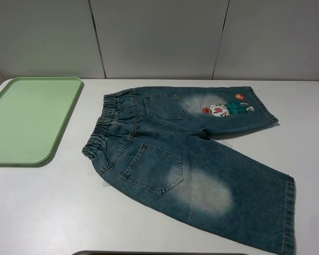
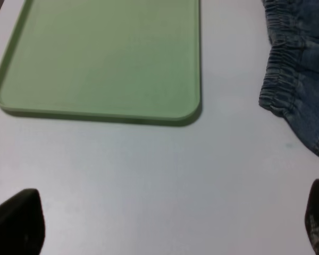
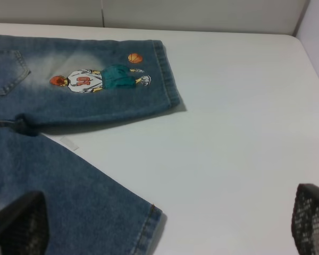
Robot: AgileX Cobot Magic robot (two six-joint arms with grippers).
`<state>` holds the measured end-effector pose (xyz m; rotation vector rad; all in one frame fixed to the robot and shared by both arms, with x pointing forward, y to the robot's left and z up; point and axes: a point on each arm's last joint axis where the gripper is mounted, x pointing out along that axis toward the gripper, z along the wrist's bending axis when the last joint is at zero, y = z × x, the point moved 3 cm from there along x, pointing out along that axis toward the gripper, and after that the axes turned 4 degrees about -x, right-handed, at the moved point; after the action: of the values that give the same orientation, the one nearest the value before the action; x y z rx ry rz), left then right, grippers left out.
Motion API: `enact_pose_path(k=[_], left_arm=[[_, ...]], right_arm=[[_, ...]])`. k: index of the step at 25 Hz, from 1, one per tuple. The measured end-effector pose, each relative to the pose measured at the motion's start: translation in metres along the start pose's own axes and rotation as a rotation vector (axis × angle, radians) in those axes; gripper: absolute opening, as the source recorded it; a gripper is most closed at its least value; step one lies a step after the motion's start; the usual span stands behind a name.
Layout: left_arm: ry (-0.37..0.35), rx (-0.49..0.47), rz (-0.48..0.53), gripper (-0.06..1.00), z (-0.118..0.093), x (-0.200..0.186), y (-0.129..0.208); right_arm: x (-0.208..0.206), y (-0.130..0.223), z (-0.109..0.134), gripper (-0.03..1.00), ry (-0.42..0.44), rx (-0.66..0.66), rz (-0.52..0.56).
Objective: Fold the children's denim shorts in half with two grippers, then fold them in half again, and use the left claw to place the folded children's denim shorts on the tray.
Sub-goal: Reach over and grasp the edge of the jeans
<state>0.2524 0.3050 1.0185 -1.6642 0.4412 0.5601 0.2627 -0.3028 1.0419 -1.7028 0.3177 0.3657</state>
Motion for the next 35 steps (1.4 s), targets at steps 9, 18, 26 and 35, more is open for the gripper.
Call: enact_pose_path(k=[9, 18, 26, 35], left_arm=[[-0.002, 0.001, 0.000, 0.98, 0.0002, 0.0000, 0.0000], [-0.002, 0.001, 0.000, 0.98, 0.0002, 0.0000, 0.0000], [-0.002, 0.001, 0.000, 0.98, 0.0002, 0.0000, 0.0000], [-0.002, 0.001, 0.000, 0.98, 0.0002, 0.0000, 0.0000]], right_arm=[[0.0000, 0.0000, 0.0000, 0.69, 0.000, 0.000, 0.000], [0.0000, 0.0000, 0.0000, 0.69, 0.000, 0.000, 0.000], [0.0000, 0.0000, 0.0000, 0.69, 0.000, 0.000, 0.000], [0.0000, -0.0001, 0.0003, 0.69, -0.013, -0.006, -0.002]])
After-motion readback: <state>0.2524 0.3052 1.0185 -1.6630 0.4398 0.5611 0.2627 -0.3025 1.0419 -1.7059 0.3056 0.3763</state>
